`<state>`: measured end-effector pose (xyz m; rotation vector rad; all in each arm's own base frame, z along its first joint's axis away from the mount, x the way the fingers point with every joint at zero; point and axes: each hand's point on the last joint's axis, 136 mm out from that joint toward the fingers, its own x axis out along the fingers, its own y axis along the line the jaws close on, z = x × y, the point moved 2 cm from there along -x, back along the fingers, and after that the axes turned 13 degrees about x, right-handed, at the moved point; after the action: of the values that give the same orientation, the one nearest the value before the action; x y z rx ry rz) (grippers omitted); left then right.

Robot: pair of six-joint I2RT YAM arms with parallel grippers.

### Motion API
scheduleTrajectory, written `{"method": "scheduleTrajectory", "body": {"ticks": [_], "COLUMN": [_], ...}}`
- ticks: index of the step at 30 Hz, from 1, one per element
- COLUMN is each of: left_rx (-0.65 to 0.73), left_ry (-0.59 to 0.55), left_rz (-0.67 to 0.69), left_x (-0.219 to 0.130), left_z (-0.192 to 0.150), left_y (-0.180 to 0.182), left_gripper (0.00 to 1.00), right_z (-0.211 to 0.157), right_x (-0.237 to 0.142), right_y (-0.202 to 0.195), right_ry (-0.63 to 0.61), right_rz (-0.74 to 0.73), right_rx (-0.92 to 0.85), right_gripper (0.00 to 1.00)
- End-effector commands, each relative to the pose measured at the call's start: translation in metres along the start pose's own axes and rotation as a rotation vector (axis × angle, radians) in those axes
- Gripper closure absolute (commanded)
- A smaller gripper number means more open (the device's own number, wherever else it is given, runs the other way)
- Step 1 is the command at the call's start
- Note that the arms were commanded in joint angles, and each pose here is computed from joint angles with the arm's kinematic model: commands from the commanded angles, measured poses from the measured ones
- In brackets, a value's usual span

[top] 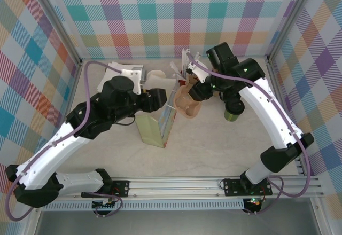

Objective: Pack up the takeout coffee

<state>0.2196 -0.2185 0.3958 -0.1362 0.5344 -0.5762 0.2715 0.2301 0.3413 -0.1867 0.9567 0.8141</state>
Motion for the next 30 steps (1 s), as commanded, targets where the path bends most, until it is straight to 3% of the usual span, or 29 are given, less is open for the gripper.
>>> {"method": "scheduleTrajectory", "body": {"ticks": [1,6,11,23,30], "left_rx": [0.01,-0.112,-0.175,0.015,0.115], "left_ry": [0.067,0.158,0.19,0.15,0.166], "left_rz": [0.17,0.263,0.212,0.208,0.24], "left_x": [-0.015,-0.026,-0.009,0.011,0.036], "left_z": [-0.023,-0.041,-0.051,-0.033,-0.04], "left_y": [0.036,0.077,0.097,0.11,0.123], "left_gripper": [0.25,0.22,0.22,0.23,0.23], "right_z": [0.005,0.004,0.002,-0.004,-0.003], "right_x": [-0.006,-0.004,-0.006,-0.015,-0.019], "right_y": [0.009,0.01,0.011,0.013,0.015], "right_ry": [-0.021,-0.015,-0.014,-0.026,-0.039], "right_rz": [0.031,0.037,0.038,0.032,0.036], "right_rx": [-0.03,-0.023,-0.023,-0.028,-0.024], "right_gripper": [0.63,0.63,0.63,0.63,0.63]}}
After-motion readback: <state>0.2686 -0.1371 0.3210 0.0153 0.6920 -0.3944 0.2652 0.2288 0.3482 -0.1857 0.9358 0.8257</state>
